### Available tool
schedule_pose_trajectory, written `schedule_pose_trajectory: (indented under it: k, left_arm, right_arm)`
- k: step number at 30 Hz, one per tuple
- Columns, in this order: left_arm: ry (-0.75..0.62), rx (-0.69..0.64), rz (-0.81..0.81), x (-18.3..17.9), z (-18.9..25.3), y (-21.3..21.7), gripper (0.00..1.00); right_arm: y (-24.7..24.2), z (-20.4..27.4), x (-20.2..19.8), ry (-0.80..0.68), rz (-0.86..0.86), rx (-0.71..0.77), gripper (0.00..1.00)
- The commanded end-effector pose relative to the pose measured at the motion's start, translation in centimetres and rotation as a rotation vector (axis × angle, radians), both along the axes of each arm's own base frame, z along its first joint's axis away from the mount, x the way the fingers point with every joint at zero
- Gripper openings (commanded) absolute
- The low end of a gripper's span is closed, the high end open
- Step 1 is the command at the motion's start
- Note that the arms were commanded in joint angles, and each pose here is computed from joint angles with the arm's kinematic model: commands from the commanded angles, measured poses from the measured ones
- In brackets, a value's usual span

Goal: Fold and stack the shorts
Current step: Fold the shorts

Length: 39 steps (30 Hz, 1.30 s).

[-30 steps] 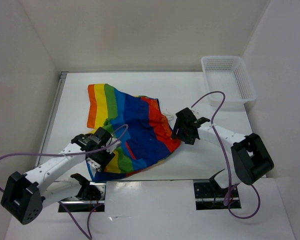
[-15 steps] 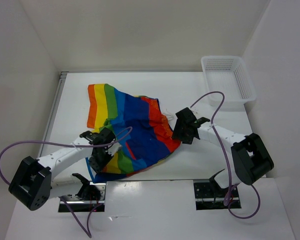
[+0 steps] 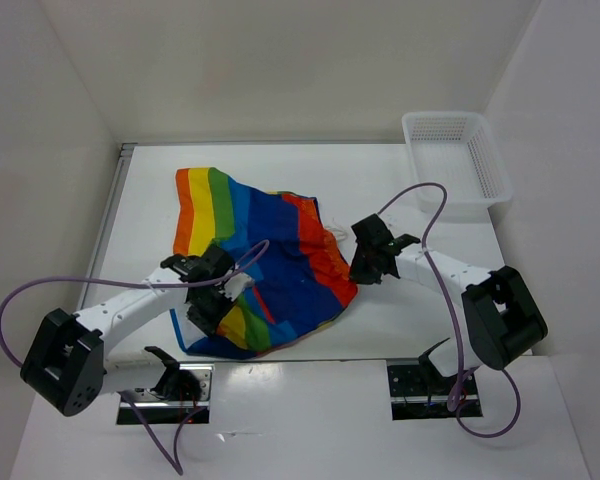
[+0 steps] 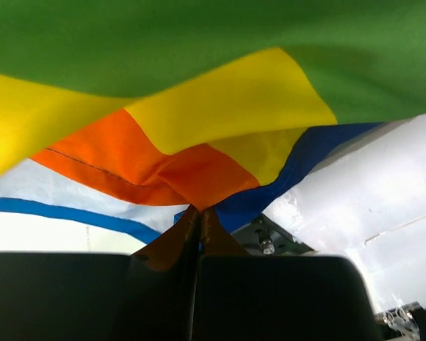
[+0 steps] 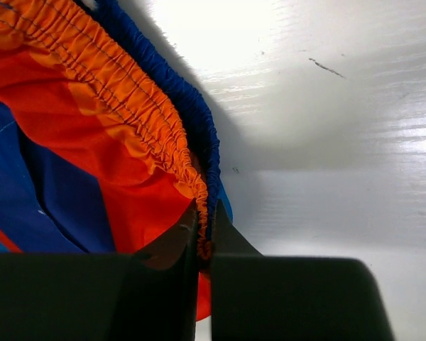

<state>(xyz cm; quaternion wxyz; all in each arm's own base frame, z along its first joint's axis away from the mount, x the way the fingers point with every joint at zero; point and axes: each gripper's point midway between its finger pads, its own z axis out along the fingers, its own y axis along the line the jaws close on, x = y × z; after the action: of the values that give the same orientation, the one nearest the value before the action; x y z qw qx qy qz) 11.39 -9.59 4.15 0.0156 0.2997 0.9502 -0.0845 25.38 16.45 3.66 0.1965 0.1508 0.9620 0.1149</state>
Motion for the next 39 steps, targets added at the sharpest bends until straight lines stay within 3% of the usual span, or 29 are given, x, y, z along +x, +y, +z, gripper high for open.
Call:
schedule_pose_trajectory:
  k: [1,4,6,7,9,10,11,12,13,14,15,16,19,24,32,33,37,39]
  left_arm:
    - [-0.096,-0.011,-0.003,2.3,0.6,-0.6,0.00]
    - [-0.255,-0.017,0.051,6.2,1.6,-0.6,0.00]
    - [-0.418,0.008,0.141,10.8,2.7,0.4,0.00]
    - [-0.508,-0.002,0.189,13.6,4.5,0.6,0.00]
    - [-0.710,0.014,0.334,20.5,7.9,2.6,0.00]
    - [-0.795,0.007,0.383,23.3,10.2,3.2,0.00]
    - [-0.979,-0.033,0.453,28.5,16.0,3.5,0.00]
    - [-1.081,-0.041,0.519,31.0,19.5,5.2,0.00]
    - [-1.161,-0.054,0.558,33.4,22.3,5.9,0.00]
    - [-1.265,-0.082,0.595,35.1,26.3,6.6,0.00]
    - [-1.407,-0.121,0.646,36.2,33.4,7.9,0.00]
    - [-1.451,-0.132,0.661,36.9,35.6,8.4,0.00]
    - [-1.577,-0.173,0.697,36.2,42.3,9.2,0.00]
    - [-1.625,-0.150,0.749,32.9,44.9,10.8,0.00]
    - [-1.577,-0.106,0.761,30.0,42.3,11.3,0.00]
    - [-1.522,-0.084,0.745,29.4,40.7,11.0,0.00]
    - [-1.356,-0.051,0.667,25.6,33.9,9.9,0.00]
    - [-1.355,-0.056,0.659,22.5,33.8,10.0,0.00]
  right_arm:
    - [0.5,1.1,0.9,-0.052,0.012,0.047,0.00]
    - [0.9,2.6,2.4,-0.110,0.010,0.071,0.00]
    - [1.4,4.7,5.3,-0.185,0.017,0.097,0.00]
    - [2.3,8.0,8.2,-0.268,0.022,0.134,0.00]
    - [1.7,10.4,12.9,-0.337,0.026,0.117,0.00]
    - [2.2,16.8,17.1,-0.480,0.024,0.148,0.00]
    - [0.5,19.1,19.5,-0.525,-0.011,0.125,0.00]
    - [-0.1,20.0,22.0,-0.545,-0.029,0.106,0.00]
    - [-0.7,27.8,24.6,-0.706,-0.051,0.141,0.00]
    - [-2.4,30.7,25.8,-0.764,-0.087,0.143,0.00]
    - [-3.1,36.4,26.4,-0.886,-0.110,0.164,0.00]
    - [-3.3,38.4,26.3,-0.933,-0.110,0.159,0.00]
    - [-4.5,43.6,24.6,-1.066,-0.114,0.126,0.00]
    - [-4.2,41.2,20.7,-1.040,-0.093,0.115,0.00]
    - [-3.9,34.6,17.5,-0.903,-0.071,0.104,0.00]
    - [-3.8,33.3,17.4,-0.870,-0.060,0.101,0.00]
    - [-0.8,25.0,11.7,-0.656,0.043,0.062,0.00]
    - [1.0,22.4,8.8,-0.564,0.087,0.101,0.00]
